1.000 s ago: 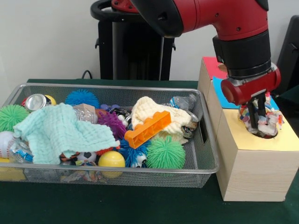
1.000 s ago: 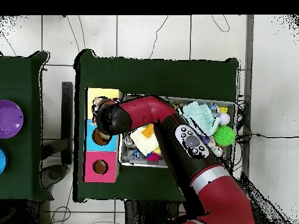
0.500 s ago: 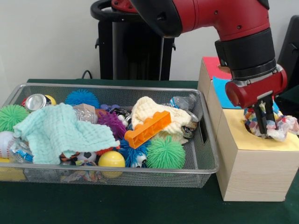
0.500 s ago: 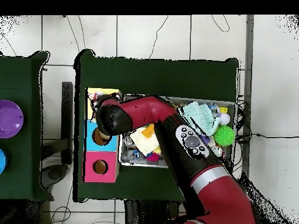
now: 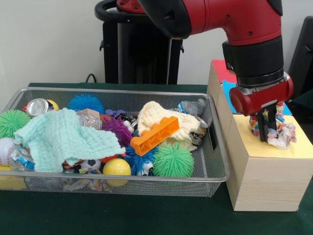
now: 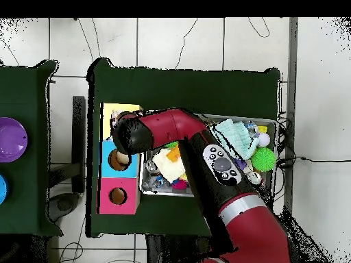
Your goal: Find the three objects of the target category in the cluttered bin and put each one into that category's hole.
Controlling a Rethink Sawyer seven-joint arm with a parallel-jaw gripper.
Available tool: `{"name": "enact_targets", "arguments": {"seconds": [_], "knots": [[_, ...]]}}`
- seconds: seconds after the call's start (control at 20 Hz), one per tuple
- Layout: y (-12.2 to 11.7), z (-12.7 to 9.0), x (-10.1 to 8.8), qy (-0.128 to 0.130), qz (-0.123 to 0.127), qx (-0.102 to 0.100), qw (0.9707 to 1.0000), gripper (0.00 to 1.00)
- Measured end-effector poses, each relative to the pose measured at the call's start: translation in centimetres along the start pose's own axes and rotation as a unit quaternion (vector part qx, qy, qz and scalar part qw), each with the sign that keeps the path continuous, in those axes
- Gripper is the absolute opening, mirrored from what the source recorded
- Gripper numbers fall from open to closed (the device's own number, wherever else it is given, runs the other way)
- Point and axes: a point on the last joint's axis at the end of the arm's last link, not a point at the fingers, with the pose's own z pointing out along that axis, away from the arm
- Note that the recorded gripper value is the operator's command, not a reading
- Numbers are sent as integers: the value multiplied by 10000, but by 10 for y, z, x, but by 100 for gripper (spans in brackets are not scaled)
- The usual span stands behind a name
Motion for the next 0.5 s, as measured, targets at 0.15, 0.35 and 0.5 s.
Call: {"name": "enact_targets", "arguments": {"seconds": [0.15, 0.35, 0.5], "knots": [[2, 0, 0, 145, -13, -6, 9999, 0], [1, 1, 0, 237, 27, -25, 9997, 0], [0, 1, -1, 237, 81, -52, 9997, 0]]}}
